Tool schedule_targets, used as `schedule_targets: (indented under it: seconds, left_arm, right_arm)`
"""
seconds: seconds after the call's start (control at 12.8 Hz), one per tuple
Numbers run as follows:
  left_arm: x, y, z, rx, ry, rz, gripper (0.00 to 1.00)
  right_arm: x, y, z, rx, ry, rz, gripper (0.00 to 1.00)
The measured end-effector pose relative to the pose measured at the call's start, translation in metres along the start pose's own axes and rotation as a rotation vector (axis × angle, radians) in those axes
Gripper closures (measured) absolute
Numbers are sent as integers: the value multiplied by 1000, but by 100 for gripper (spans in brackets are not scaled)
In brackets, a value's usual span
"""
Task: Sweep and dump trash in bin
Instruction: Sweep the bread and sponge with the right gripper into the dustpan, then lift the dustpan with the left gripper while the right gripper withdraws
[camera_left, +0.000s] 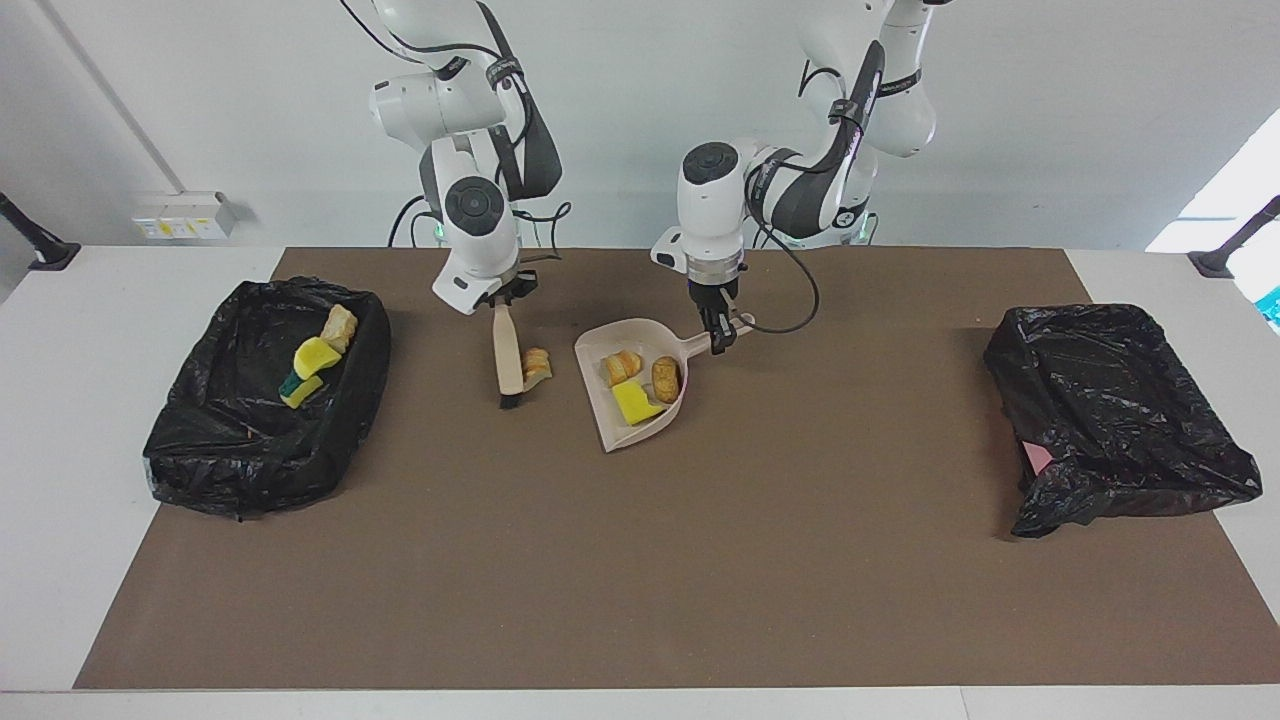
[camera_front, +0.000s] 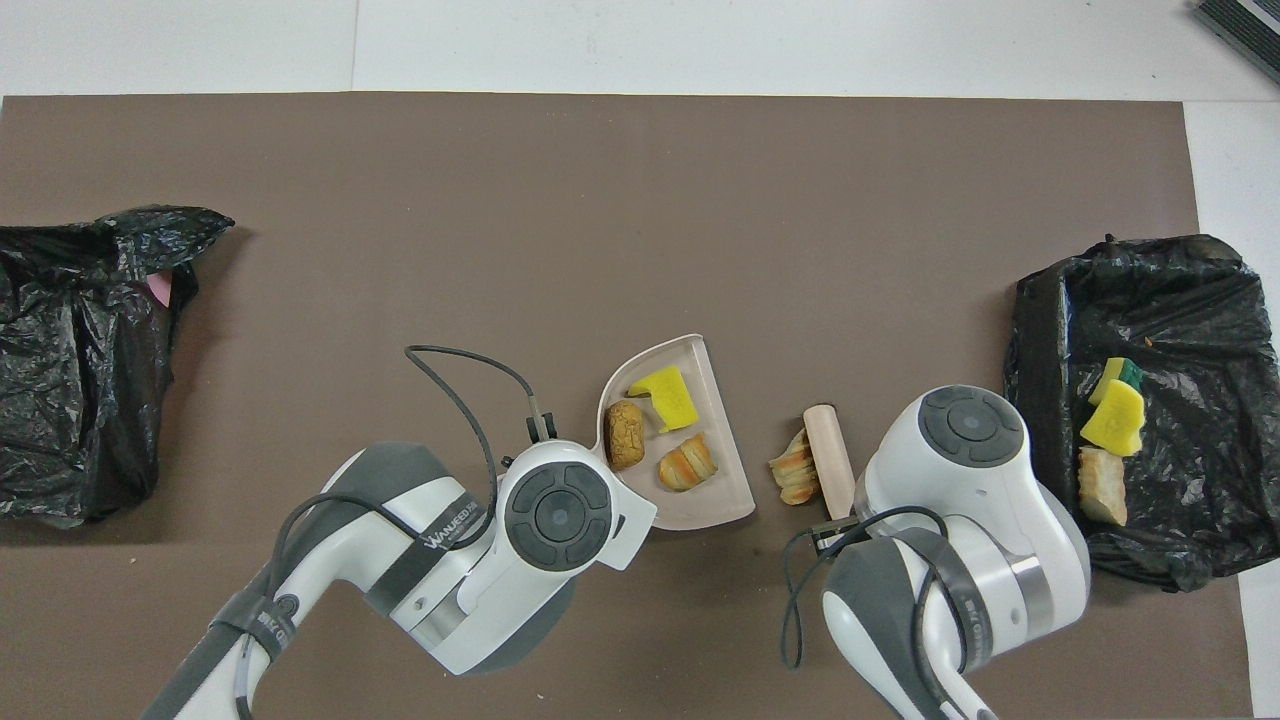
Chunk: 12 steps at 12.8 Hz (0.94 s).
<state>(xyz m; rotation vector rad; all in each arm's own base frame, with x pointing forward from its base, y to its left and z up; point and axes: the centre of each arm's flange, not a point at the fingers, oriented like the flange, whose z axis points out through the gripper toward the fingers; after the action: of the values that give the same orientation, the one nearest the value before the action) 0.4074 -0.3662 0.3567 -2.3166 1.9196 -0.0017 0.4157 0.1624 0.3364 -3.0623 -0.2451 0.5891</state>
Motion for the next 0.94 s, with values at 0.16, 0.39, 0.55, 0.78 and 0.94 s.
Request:
schedule_targets:
  seconds: [0.16,0.39,0.55,0.78,0.94]
  left_arm:
    - [0,0,0,1,1,0,69]
    - [0,-1,0,3,4,-1,69]
    - [-1,-2,0,6,9,-3,69]
    - [-9,-19,1,24,40,-37,69]
    - [-25,-44,0,41,61,-89,69]
  right_arm:
    - [0,-24,-1,135,24,-6,75]
    - [-1,-50,-10,241,43,-4,75]
    - [-1,-52,-40,262,71,-6,75]
    - [-23,-34,-102,177,123,20,75]
    - [-55,-27,-132,102,103,52,75]
